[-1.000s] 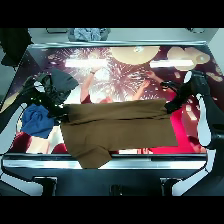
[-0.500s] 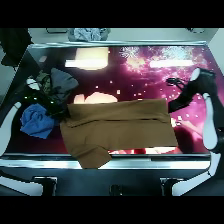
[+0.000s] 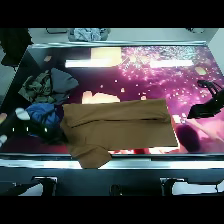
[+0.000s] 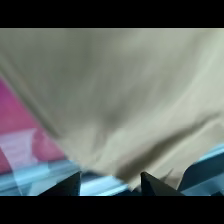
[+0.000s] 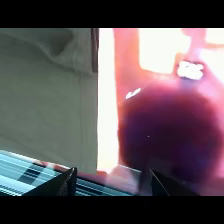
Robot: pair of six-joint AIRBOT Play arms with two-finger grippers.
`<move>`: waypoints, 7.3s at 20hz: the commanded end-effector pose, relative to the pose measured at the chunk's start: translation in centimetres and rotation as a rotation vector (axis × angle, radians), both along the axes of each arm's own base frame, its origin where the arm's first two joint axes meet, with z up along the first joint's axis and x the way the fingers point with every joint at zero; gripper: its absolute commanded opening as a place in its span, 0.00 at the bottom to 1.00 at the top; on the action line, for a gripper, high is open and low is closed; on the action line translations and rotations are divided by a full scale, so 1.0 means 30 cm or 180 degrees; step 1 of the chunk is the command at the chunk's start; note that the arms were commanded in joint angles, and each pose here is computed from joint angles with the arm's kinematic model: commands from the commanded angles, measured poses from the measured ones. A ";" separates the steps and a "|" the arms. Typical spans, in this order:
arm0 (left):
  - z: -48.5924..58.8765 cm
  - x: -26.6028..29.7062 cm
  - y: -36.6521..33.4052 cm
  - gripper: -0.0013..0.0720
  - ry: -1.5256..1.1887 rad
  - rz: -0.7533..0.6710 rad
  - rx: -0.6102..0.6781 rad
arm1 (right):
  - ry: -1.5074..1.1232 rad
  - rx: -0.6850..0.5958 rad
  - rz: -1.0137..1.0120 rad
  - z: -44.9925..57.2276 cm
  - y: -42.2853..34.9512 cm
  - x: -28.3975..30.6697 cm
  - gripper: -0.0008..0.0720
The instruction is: Fold the shirts.
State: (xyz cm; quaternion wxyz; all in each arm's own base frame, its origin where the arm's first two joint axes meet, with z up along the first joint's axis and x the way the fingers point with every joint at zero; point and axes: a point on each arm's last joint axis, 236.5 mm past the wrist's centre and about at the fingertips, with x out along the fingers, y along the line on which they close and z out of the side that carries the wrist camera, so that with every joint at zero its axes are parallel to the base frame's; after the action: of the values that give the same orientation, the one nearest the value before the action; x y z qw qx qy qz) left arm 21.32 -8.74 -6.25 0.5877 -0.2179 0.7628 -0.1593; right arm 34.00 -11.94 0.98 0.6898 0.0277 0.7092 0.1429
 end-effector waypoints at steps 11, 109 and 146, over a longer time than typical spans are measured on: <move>-0.116 -0.126 -0.215 0.57 -0.0159 0.0365 -0.0250 | 0.0121 0.0207 0.0013 -0.095 0.043 -0.068 0.79; 0.316 0.758 -0.905 0.05 -0.2057 0.0042 -0.0922 | -0.2120 0.1378 0.0760 0.697 0.804 0.139 0.07; 1.029 0.753 -0.233 0.05 -0.3694 0.0646 -0.0157 | -0.0338 0.1960 -0.0791 -0.335 0.855 0.117 0.53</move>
State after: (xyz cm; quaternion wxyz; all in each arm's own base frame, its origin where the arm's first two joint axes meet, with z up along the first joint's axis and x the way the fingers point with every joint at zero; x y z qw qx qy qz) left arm 43.66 -14.92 23.91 0.9122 -0.1804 0.3043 -0.2066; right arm 36.82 13.27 -9.19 0.6885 0.3038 0.6067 0.2562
